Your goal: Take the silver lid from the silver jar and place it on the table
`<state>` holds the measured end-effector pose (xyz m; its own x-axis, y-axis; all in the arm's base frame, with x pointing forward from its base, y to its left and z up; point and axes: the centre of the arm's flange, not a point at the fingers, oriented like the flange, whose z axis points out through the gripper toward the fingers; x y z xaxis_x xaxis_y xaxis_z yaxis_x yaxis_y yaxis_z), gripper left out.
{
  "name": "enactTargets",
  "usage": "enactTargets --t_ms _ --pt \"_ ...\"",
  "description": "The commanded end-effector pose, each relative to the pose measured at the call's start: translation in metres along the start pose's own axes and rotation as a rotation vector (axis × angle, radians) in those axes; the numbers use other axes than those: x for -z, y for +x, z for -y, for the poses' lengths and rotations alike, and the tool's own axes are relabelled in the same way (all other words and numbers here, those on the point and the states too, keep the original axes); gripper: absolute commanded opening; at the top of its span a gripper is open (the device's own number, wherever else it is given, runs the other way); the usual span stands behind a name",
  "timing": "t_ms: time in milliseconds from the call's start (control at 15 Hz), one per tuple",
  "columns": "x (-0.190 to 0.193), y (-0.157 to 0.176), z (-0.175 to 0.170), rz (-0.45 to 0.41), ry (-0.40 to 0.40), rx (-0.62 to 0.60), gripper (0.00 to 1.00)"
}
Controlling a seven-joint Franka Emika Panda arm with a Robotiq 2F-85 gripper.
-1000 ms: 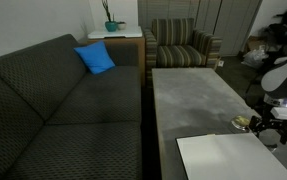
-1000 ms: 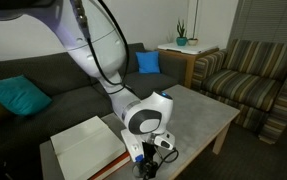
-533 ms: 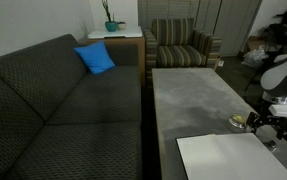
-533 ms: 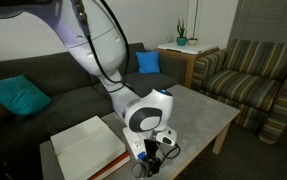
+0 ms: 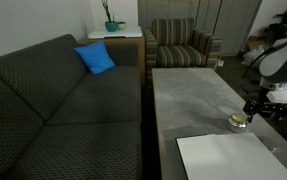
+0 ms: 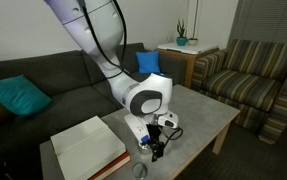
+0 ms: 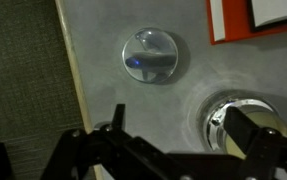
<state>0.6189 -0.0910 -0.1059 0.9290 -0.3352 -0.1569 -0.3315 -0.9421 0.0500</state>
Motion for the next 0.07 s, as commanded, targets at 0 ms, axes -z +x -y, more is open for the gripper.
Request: enactTargets --t_ms 0 --pt "0.0284 -0.0182 -0.0021 -0.009 -0.023 0.053 1.00"
